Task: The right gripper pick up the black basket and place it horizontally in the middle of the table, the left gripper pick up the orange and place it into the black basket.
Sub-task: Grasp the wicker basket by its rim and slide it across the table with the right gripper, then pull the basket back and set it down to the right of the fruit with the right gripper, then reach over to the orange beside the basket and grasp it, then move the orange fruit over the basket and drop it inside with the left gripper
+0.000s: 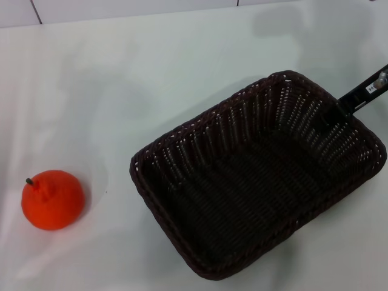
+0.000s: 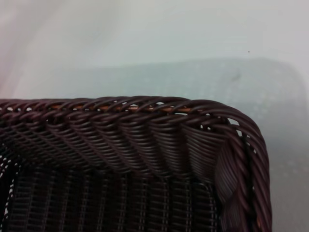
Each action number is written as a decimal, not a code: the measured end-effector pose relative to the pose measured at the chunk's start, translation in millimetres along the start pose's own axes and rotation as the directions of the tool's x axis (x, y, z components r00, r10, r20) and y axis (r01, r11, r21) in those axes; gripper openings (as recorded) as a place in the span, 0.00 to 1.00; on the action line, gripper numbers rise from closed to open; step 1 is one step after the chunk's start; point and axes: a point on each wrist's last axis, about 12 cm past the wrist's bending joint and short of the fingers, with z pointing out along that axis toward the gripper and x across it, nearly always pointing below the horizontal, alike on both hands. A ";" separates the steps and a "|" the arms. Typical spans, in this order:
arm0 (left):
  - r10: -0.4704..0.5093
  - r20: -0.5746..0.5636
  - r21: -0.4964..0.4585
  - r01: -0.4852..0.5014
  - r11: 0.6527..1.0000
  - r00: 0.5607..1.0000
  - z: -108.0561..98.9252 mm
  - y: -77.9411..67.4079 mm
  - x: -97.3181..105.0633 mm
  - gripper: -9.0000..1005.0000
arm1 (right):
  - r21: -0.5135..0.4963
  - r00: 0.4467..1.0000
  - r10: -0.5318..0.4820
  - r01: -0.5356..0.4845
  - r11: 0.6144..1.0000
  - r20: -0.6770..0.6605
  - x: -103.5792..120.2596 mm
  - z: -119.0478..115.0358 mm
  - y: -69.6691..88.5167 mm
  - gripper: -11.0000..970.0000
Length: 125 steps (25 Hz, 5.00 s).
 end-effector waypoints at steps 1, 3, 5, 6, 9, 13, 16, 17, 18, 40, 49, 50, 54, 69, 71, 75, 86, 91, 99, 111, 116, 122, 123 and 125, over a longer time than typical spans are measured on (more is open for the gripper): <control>0.000 -0.003 -0.001 0.000 1.000 1.000 0.2 0.1 0.4 0.88 | 0.002 1.000 0.003 -0.003 1.000 -0.002 -0.8 -0.2 0.5 0.35; -0.002 -0.006 -0.002 0.002 1.000 1.000 0.4 -0.1 1.1 0.88 | 0.008 1.000 0.017 -0.017 1.000 -0.016 -2.7 -1.7 2.3 0.26; -0.004 -0.007 -0.003 0.004 1.000 1.000 0.1 -0.5 1.5 0.88 | 0.025 0.998 0.043 -0.042 0.999 -0.053 -4.5 -4.9 5.1 0.18; -0.004 -0.008 -0.003 0.004 1.000 1.000 0.1 -0.6 1.6 0.88 | 0.037 0.995 0.059 -0.056 0.998 -0.081 -5.5 -7.3 6.9 0.18; -0.004 -0.009 -0.006 0.004 1.000 1.000 -0.9 -0.4 1.5 0.88 | 0.103 0.974 0.122 -0.104 0.989 -0.189 -11.1 -15.9 13.7 0.18; -0.004 -0.009 -0.007 0.004 1.000 1.000 -1.1 -0.2 1.4 0.88 | 0.216 0.931 0.236 -0.178 0.960 -0.280 -23.3 -17.2 24.7 0.18; -0.004 -0.009 -0.007 0.004 1.000 1.000 -0.7 -0.3 1.6 0.88 | 0.278 0.897 0.311 -0.227 0.933 -0.312 -32.3 -10.2 31.2 0.18; -0.004 -0.009 -0.006 0.004 1.000 1.000 -0.2 -0.3 1.7 0.88 | 0.291 0.886 0.332 -0.241 0.926 -0.324 -34.7 -7.8 32.8 0.18; -0.004 -0.009 -0.005 0.004 1.000 1.000 0.3 -0.3 1.7 0.88 | 0.305 0.875 0.353 -0.255 0.918 -0.331 -37.4 -5.4 34.0 0.18; -0.006 -0.019 -0.001 0.006 1.000 1.000 2.4 0.0 3.2 0.88 | 0.470 0.687 0.628 -0.446 0.762 -0.366 -26.4 55.6 17.0 0.20; -0.006 -0.023 -0.004 0.005 1.000 1.000 0.7 0.1 3.1 0.88 | 0.507 0.650 0.664 -0.459 0.730 -0.369 -27.4 63.3 13.0 0.23; -0.006 -0.023 -0.004 0.006 1.000 1.000 0.6 0.0 3.2 0.88 | 0.508 0.648 0.667 -0.461 0.728 -0.368 -28.0 64.1 12.9 0.24; -0.007 -0.025 -0.001 0.007 1.000 1.000 1.0 -0.5 3.8 0.88 | 0.508 0.645 0.670 -0.464 0.726 -0.368 -28.3 65.0 13.0 0.25; 0.012 -0.282 0.187 0.042 0.981 0.959 -21.6 5.0 2.5 0.87 | 0.488 0.595 0.653 -0.442 0.753 -0.469 -30.7 41.0 31.9 0.72; 0.027 -0.356 0.226 0.058 0.972 0.934 -30.2 7.8 2.3 0.87 | 0.476 0.567 0.640 -0.430 0.767 -0.519 -30.0 32.9 38.9 0.73; 0.054 -0.504 0.299 0.116 0.947 0.862 -48.5 14.5 0.2 0.86 | 0.443 0.508 0.619 -0.434 0.784 -0.599 -25.8 23.8 50.4 0.73; 0.073 -0.717 0.305 0.218 0.927 0.694 -78.8 17.7 8.4 0.82 | 0.380 0.475 0.548 -0.407 0.831 -0.689 -1.9 20.2 52.2 0.72; 0.091 -0.755 0.293 0.210 0.933 0.649 -83.0 16.8 17.0 0.78 | 0.383 0.473 0.540 -0.392 0.837 -0.696 2.0 24.2 48.4 0.72; 0.114 -0.777 0.324 0.238 0.916 0.620 -79.6 17.8 17.5 0.54 | 0.381 0.462 0.534 -0.386 0.840 -0.709 4.0 27.7 46.2 0.72; 0.087 -0.717 0.368 0.269 0.890 0.692 -70.5 12.4 7.7 0.20 | 0.372 0.458 0.524 -0.383 0.846 -0.718 2.2 28.4 46.9 0.72; 0.024 -0.594 0.426 0.289 0.858 0.804 -55.0 7.9 -10.5 0.16 | 0.378 0.437 0.524 -0.379 0.845 -0.731 -1.8 27.8 48.5 0.72; -0.099 -0.457 0.484 0.341 0.806 0.884 -3.7 -8.9 -9.3 0.13 | 0.377 0.430 0.503 -0.347 0.859 -0.750 -1.2 30.3 44.4 0.72; -0.116 -0.458 0.495 0.361 0.791 0.881 9.1 -14.2 -4.5 0.13 | 0.378 0.428 0.499 -0.339 0.862 -0.754 -0.5 31.1 43.1 0.72; -0.133 -0.480 0.500 0.395 0.771 0.867 29.9 -22.8 5.8 0.12 | 0.380 0.420 0.491 -0.323 0.867 -0.763 1.1 32.7 40.4 0.72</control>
